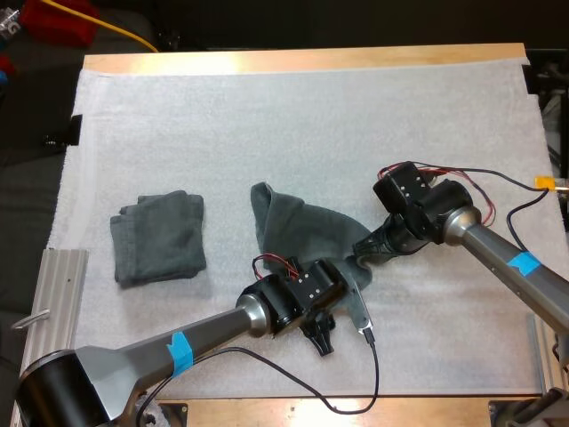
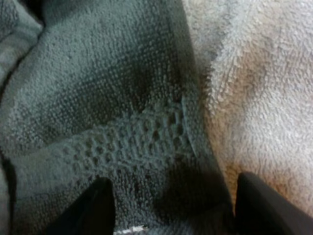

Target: Pick towel from pile, fold and stack

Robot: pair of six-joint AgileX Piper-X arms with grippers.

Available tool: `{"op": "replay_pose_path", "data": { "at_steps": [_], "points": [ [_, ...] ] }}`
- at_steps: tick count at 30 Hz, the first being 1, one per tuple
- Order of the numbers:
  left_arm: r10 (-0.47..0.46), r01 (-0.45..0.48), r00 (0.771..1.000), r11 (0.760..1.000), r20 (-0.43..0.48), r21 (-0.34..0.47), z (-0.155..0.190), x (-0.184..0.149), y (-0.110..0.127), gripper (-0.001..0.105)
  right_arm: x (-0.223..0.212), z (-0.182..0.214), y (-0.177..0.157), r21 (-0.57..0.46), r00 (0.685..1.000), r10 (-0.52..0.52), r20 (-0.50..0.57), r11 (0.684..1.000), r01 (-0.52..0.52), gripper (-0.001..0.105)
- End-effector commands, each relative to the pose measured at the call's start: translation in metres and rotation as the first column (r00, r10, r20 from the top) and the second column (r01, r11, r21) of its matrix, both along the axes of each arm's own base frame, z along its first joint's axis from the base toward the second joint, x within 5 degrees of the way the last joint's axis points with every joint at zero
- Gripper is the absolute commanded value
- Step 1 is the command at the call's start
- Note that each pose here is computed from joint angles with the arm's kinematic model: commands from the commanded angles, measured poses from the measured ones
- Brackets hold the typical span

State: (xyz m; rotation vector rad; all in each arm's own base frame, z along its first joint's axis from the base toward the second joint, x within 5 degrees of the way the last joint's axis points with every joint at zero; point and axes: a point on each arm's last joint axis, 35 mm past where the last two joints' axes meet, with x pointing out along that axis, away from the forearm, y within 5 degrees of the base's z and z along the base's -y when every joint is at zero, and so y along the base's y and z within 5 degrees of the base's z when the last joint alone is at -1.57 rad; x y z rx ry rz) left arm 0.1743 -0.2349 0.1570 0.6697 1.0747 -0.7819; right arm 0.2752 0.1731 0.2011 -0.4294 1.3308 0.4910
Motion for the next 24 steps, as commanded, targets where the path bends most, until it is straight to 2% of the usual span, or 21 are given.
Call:
{"op": "replay_pose_path", "data": {
  "at_steps": [1,10,16,21,24],
  "points": [
    [-0.001,0.001,1.0,1.0,0.021,0.011,0.002,0.0,-0.001,0.051,-0.002,0.003,-0.003,0.006,1.0,-0.006,-0.01,1.0,0.006,0.001],
    [-0.017,0.015,1.0,0.997,0.017,0.07,0.0,-0.003,0.004,0.051,-0.002,0.003,-0.003,0.007,1.0,-0.013,-0.011,1.0,0.013,0.001],
    [-0.024,0.024,1.0,0.998,-0.002,0.059,0.0,-0.003,0.004,0.05,-0.003,0.003,-0.003,0.006,1.0,-0.02,-0.013,1.0,0.02,0.001],
    [-0.032,0.036,0.998,0.996,-0.05,0.083,-0.012,-0.004,0.003,0.027,-0.003,0.003,-0.003,0.003,1.0,-0.02,-0.018,1.0,0.02,0.001],
    [-0.027,0.039,0.996,0.99,-0.086,0.135,-0.023,-0.005,0.005,0.021,-0.003,0.003,-0.003,0.003,1.0,-0.02,-0.018,1.0,0.02,0.001]
  ]
}}
